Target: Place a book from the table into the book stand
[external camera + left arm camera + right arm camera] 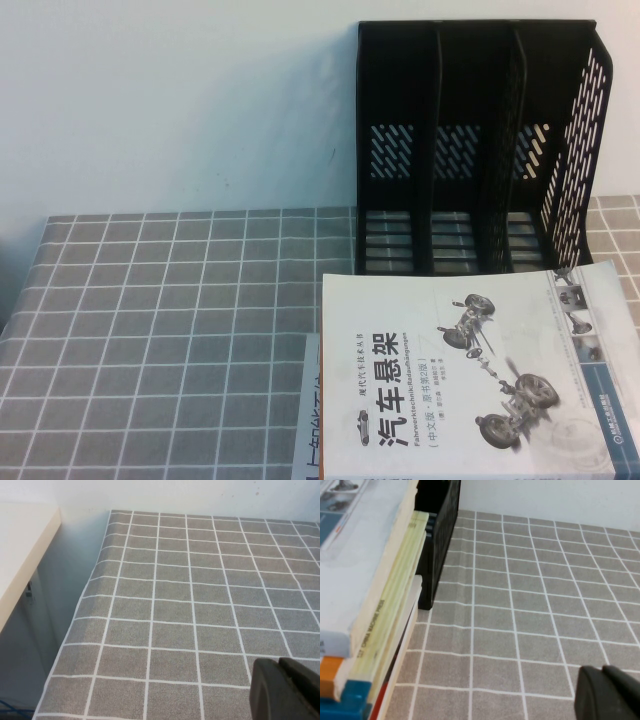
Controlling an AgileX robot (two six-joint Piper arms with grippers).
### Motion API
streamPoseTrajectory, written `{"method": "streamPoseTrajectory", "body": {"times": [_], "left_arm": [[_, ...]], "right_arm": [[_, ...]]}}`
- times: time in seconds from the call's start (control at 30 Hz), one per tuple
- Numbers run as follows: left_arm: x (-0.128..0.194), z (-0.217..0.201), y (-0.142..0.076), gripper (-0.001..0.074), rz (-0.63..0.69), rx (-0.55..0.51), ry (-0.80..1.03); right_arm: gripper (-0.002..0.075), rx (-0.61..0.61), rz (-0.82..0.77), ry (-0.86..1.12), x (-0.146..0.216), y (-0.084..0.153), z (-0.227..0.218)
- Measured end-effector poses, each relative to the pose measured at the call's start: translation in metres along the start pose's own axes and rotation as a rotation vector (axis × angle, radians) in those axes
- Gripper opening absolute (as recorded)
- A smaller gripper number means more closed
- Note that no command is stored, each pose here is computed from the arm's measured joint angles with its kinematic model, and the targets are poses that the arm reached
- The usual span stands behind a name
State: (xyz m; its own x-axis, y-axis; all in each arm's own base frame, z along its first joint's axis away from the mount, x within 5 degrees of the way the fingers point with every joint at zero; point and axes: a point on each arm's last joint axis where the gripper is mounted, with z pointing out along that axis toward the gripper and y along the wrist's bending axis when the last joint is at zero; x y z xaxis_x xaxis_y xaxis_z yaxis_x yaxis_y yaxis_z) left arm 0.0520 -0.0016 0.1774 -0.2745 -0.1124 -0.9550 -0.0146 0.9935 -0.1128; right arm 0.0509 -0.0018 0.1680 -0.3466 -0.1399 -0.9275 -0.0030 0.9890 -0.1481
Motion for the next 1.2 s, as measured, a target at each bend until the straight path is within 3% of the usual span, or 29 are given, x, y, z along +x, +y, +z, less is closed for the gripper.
{"method": "streamPoseTrajectory", "body": {"times": [1.2], "left_arm": [[-0.0006, 0.0, 0.0, -0.0003, 0.0, 0.0, -0.006]], "right_arm": [[-0.0004, 0.003, 0.0, -0.015, -0.0013, -0.0003, 0.0]]}}
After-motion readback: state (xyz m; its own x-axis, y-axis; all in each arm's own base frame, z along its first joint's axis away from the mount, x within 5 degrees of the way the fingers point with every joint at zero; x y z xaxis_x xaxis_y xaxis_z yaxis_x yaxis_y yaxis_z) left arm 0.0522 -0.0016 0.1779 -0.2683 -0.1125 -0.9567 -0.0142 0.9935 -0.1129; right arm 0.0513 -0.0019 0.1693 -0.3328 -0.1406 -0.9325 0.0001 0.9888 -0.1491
